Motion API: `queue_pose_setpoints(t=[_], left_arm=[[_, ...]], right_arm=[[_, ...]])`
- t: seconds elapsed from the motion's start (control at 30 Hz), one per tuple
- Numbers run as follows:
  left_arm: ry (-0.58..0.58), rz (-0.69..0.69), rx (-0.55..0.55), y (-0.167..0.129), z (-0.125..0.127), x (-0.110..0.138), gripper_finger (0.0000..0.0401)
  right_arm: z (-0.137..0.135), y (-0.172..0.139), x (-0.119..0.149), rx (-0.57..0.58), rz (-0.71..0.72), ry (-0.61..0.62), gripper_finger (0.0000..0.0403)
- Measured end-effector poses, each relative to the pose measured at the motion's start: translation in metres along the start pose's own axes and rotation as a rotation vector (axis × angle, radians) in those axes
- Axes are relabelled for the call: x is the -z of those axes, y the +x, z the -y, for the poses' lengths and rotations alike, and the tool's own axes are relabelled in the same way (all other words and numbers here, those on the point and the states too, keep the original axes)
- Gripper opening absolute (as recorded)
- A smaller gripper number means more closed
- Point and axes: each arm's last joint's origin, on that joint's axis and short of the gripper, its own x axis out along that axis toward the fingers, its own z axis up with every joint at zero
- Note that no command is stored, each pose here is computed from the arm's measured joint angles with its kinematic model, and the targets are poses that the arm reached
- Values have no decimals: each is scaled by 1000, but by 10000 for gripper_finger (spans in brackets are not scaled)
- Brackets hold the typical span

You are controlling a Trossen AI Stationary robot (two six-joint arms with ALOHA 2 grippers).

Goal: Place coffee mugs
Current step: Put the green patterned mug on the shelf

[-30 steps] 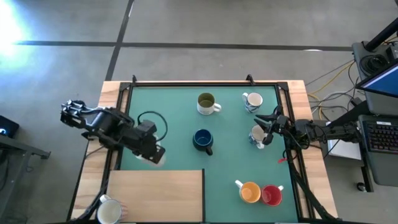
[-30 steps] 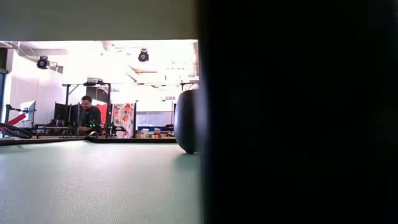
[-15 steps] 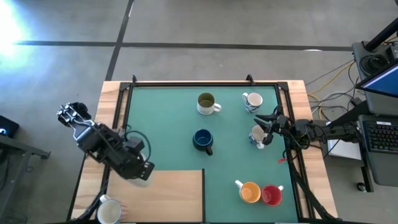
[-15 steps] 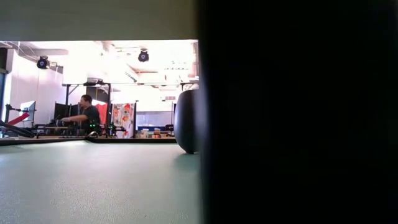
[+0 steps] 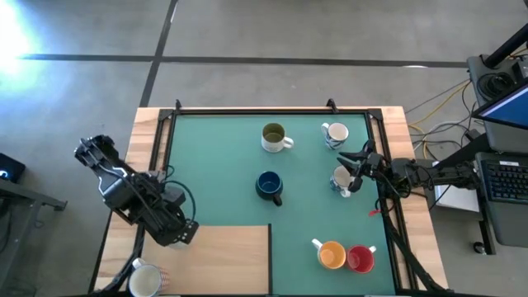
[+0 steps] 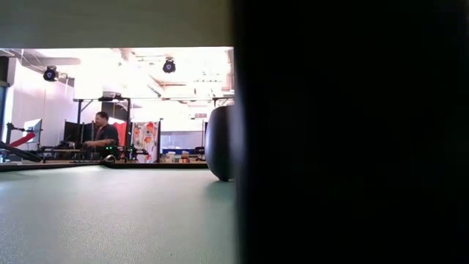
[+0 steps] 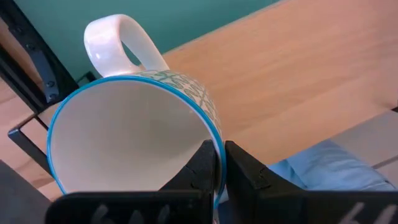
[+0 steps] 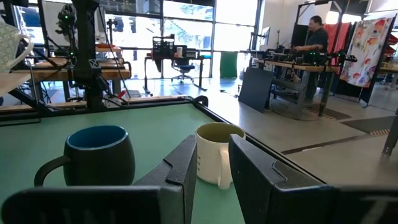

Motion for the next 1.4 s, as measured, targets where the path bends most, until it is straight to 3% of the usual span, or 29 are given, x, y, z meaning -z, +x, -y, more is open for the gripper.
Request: queue_pose_setpoints(t=[0.6,0.9,1.4], left_arm=[[34,-87,10,-12,-26,0,4],[27,-97,-70,4,-33,3,5],[6,-108,-103,11,-34,7,9]], right_arm=[[0,0,0,0,0,0,82],[0,0,0,0,0,0,82],[0,0,0,0,0,0,82]])
